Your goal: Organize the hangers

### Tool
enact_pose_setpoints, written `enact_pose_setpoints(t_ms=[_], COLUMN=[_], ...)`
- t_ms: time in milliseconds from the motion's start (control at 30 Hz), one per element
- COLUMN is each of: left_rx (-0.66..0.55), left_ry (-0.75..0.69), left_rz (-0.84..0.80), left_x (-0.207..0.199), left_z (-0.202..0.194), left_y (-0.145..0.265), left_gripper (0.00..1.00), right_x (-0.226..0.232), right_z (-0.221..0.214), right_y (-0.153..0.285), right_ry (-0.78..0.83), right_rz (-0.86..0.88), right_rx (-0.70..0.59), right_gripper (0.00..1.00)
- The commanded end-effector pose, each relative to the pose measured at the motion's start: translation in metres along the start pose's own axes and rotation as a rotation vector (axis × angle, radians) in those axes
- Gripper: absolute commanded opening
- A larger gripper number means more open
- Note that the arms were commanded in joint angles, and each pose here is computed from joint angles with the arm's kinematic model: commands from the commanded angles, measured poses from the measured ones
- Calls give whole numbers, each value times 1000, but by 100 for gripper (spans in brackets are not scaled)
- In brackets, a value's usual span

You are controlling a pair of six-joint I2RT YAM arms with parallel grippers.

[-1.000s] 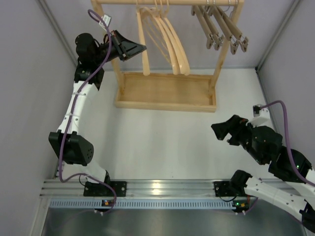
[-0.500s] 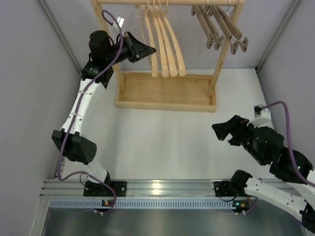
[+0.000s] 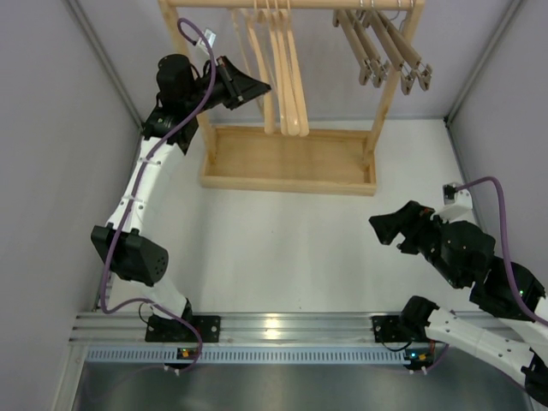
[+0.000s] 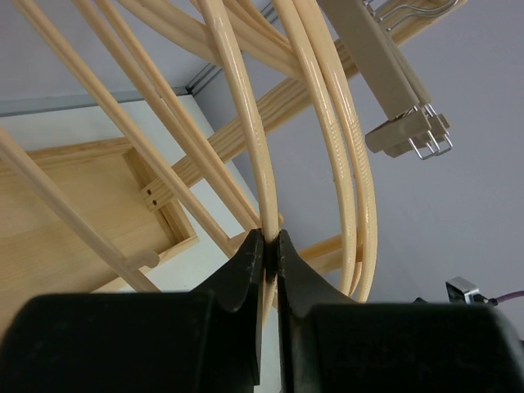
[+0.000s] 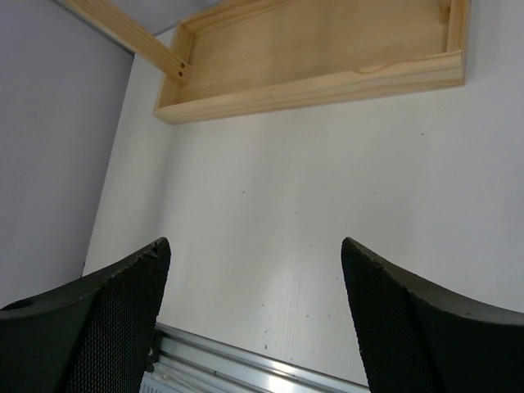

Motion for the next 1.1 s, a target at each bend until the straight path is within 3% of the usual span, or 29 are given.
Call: enact_pose_setpoints(t_ms=[0,333,733,1067], left_rx=[-39,-51,-87,-68], left_ry=[-40,-68,-100,-179], left_rz=[9,23,75,266], left_x=[-9,-17,-41,-54], left_z=[6,1,-5,-49], left_y=[10,24,62,135], left_gripper=[9,37,50,60], right_x=[-1,0,-1,-2], right_z=[3,3,2,3], right_y=[5,5,5,3], right_ry=[9,9,13,25], right_rz=[11,14,12,0], right_rx=[-6,-4,1,-16], right_gripper=[82,82,82,83])
Point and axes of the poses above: each gripper's point midway between its finger pads, its own y axis back along the fingers, its own x axis along the line the jaws close on, z = x × y, the point moved 6 cm from there along y, back along the fingers, and after that the axes turned 10 degrees about -y, right-handed, at the moved point
